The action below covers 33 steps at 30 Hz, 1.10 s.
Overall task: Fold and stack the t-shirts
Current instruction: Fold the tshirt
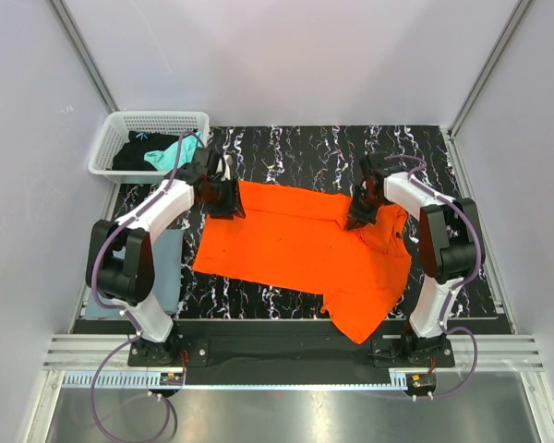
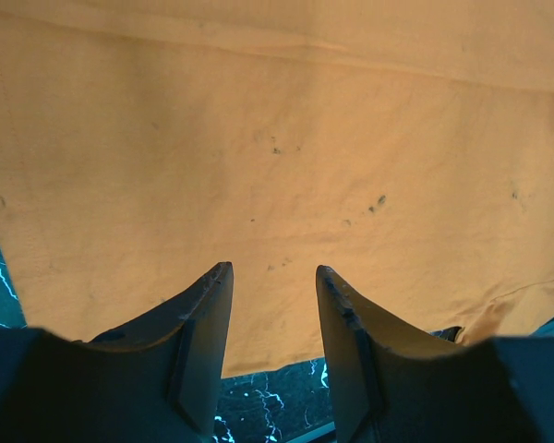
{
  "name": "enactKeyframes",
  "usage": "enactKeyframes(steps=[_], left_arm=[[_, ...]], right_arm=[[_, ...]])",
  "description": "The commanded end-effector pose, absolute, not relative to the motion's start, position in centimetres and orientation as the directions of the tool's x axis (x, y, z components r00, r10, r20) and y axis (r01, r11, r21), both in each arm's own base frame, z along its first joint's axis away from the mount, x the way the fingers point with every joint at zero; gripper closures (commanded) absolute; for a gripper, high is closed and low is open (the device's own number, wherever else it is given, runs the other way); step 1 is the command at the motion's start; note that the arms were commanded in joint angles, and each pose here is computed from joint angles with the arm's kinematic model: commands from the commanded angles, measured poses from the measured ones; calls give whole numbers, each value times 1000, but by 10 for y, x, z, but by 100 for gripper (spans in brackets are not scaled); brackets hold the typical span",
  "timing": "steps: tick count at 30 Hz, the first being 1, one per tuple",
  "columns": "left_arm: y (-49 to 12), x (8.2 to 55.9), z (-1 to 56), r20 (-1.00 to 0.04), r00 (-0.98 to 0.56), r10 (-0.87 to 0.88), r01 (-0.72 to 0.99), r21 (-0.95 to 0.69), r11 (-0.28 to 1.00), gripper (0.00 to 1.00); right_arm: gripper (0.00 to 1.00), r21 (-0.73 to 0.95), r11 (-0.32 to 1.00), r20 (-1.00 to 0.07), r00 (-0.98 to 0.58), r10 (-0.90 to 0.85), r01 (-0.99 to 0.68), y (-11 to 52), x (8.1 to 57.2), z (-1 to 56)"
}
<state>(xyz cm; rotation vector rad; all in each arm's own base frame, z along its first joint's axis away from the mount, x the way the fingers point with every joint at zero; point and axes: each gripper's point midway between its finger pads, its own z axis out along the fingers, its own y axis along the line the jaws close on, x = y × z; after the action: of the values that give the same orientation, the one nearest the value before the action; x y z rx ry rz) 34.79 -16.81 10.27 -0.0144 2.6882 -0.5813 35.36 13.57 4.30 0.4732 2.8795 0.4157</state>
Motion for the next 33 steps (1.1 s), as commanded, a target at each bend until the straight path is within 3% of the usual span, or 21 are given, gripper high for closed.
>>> enactKeyframes(steps=[1,12,16,17,23,27,31,33], left_arm=[[-166,368,118,-421,-899,-120,70,-409,910,54],[-158,392,122,-430,-887,-168,31,-420,907,53],[-159,403,120,-427,-886,-178,22,-422,906,53],[-159,405,118,-425,-888,-178,18,-418,908,53],[-159,431,102,-428,-884,-187,-4,-392,920,54],[-157,453,91,-441,-872,-215,-28,-393,919,54],[-155,469,83,-430,-870,-242,-53,-406,912,54],[-155,477,79,-428,-867,-256,-63,-416,907,54]], right_arm=[[100,338,891,-132,-922,364,303,145,347,57],[100,372,836,-5,-900,435,403,159,331,27],[83,376,850,-19,-914,405,369,159,334,35],[69,379,861,-51,-921,387,340,155,336,46],[36,251,900,-286,-861,420,356,72,359,93],[29,205,890,-325,-829,455,408,28,382,91],[31,183,864,-363,-785,503,469,-13,406,93],[36,183,860,-371,-777,509,476,-22,415,91]])
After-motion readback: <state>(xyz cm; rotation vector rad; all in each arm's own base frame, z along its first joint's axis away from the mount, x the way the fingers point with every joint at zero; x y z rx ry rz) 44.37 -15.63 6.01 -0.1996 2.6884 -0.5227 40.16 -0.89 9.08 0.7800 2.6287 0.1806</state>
